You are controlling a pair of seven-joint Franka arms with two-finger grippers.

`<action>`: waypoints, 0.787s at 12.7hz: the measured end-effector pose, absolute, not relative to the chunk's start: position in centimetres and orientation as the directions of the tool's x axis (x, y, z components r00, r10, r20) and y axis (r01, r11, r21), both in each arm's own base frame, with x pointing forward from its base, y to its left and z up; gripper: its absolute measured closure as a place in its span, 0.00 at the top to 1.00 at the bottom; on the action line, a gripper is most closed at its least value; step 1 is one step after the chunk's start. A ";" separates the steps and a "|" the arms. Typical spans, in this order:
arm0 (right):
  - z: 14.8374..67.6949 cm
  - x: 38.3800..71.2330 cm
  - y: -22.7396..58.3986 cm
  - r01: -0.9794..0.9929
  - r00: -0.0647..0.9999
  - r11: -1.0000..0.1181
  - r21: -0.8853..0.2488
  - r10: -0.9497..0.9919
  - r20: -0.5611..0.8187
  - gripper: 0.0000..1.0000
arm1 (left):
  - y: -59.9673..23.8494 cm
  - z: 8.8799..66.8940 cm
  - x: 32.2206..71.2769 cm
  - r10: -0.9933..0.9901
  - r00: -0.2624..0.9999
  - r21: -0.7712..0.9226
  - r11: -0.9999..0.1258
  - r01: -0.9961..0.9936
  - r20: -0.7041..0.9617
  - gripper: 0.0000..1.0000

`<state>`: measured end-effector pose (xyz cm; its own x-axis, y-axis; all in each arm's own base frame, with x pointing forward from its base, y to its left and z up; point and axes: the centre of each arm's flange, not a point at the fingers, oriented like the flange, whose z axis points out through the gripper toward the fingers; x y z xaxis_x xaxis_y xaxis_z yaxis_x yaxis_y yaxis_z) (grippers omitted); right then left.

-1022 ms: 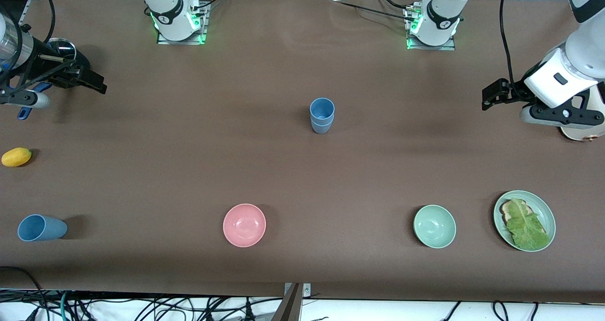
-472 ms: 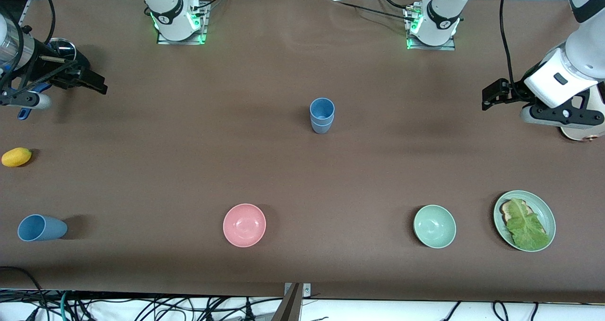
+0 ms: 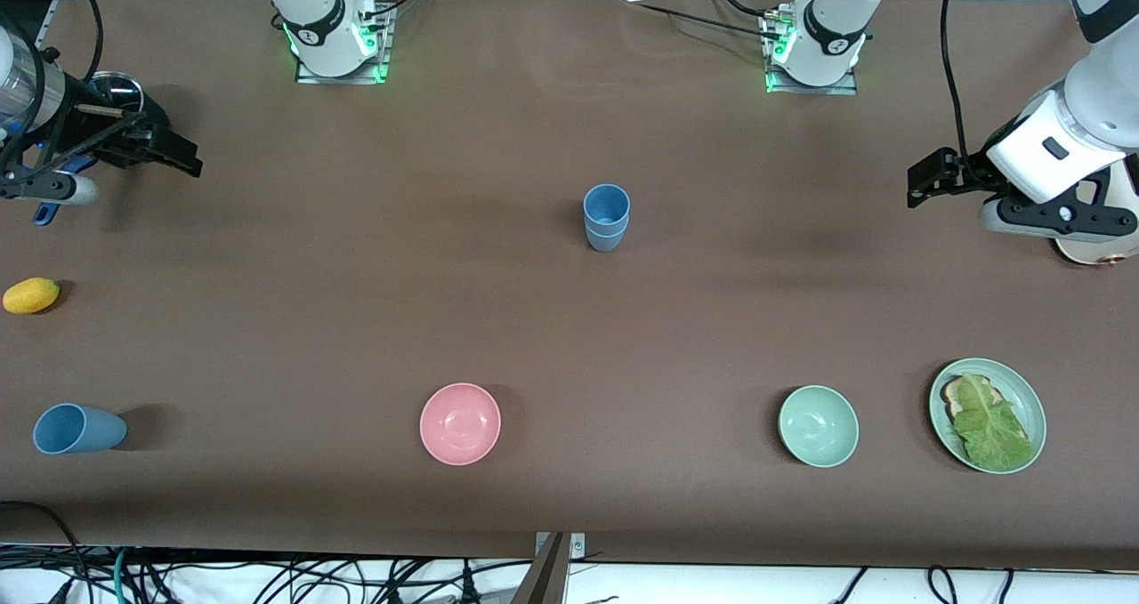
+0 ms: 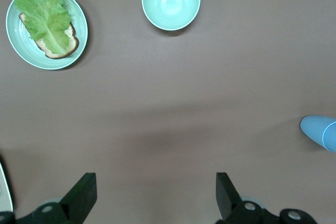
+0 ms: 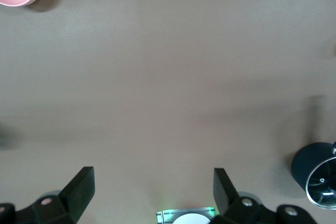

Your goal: Stack blue cups with both arms

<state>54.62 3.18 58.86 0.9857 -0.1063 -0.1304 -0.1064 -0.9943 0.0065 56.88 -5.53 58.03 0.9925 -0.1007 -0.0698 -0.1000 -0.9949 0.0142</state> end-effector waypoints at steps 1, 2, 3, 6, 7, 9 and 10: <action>58.9 54.6 3.2 -0.102 0.986 -0.995 0.006 -0.102 -0.131 1.00 | -5.5 58.0 56.9 -0.101 0.992 0.014 -0.995 -0.100 -0.070 1.00; 58.9 54.6 3.2 -0.099 0.986 -0.995 0.006 -0.099 -0.131 1.00 | -5.5 58.0 56.9 -0.101 0.992 0.014 -0.995 -0.100 -0.070 1.00; 58.9 54.6 3.1 -0.098 0.987 -0.995 0.006 -0.098 -0.131 1.00 | -5.5 58.0 56.9 -0.101 0.992 0.014 -0.995 -0.100 -0.070 1.00; 58.9 54.6 3.1 -0.096 0.987 -0.995 0.007 -0.096 -0.131 1.00 | -5.5 58.0 56.9 -0.101 0.992 0.014 -0.995 -0.100 -0.070 1.00; 58.9 54.6 3.1 -0.096 0.987 -0.995 0.007 -0.096 -0.131 1.00 | -5.5 58.0 56.9 -0.101 0.992 0.014 -0.995 -0.100 -0.070 1.00; 58.9 54.6 3.1 -0.096 0.987 -0.995 0.007 -0.096 -0.130 1.00 | -5.5 58.0 56.9 -0.101 0.992 0.014 -0.995 -0.100 -0.070 1.00; 58.9 54.6 3.1 -0.096 0.987 -0.995 0.007 -0.096 -0.130 1.00 | -5.5 58.0 56.9 -0.101 0.992 0.014 -0.995 -0.100 -0.070 1.00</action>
